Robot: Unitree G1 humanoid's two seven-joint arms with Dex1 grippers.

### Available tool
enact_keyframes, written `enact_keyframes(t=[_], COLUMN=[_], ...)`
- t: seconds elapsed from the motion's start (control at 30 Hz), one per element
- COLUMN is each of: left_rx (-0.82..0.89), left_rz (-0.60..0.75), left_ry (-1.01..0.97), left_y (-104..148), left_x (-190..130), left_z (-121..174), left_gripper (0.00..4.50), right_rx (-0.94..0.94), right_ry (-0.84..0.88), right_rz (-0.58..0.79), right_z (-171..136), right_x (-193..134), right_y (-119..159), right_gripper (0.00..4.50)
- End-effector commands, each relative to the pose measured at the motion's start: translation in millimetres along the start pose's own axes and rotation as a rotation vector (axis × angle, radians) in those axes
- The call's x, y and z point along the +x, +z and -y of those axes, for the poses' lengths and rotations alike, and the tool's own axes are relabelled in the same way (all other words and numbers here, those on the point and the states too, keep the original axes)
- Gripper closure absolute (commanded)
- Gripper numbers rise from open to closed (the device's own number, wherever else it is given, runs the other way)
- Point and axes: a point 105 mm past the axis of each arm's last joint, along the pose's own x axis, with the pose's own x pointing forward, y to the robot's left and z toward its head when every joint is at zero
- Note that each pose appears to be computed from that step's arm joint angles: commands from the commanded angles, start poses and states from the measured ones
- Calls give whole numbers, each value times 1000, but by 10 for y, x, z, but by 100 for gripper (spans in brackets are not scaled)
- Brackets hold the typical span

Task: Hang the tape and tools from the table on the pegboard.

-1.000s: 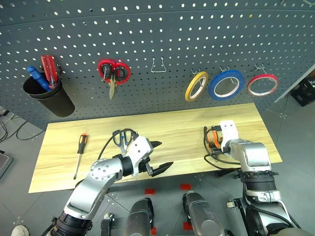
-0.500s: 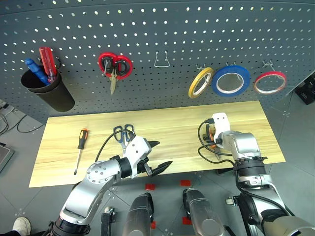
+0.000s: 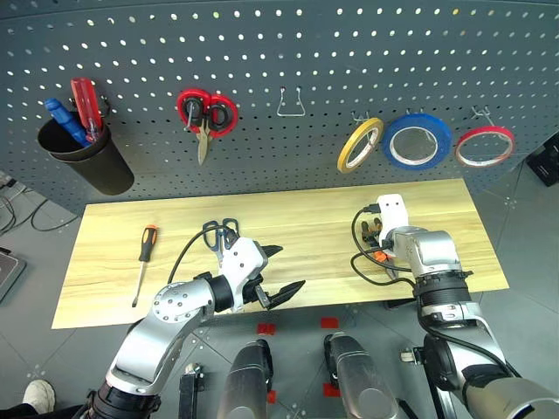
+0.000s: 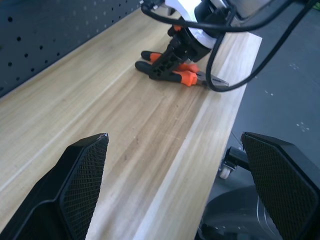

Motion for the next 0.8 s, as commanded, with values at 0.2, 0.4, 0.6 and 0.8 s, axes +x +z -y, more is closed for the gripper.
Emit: enact_keyframes(t=[0.2, 0.4, 0.6, 0.8], left_rx=[9, -41, -87, -130], left_rz=[55, 104, 163, 221], left_ry=[-5, 3, 135, 332], left_y=[107, 152, 273, 431], left_x=[30, 38, -152, -412], left_z=[39, 184, 206, 211], left_gripper=[0, 0, 0, 0], right_rx=[-97, -126, -87, -18], right_ry=[105, 256, 425, 562], right_rz=[108, 230, 421, 625], right_z=[-182, -493, -860, -1122], right_x=[-122, -334, -649, -994], right_y=[135, 290, 613, 1047], right_gripper=[143, 143, 143, 143])
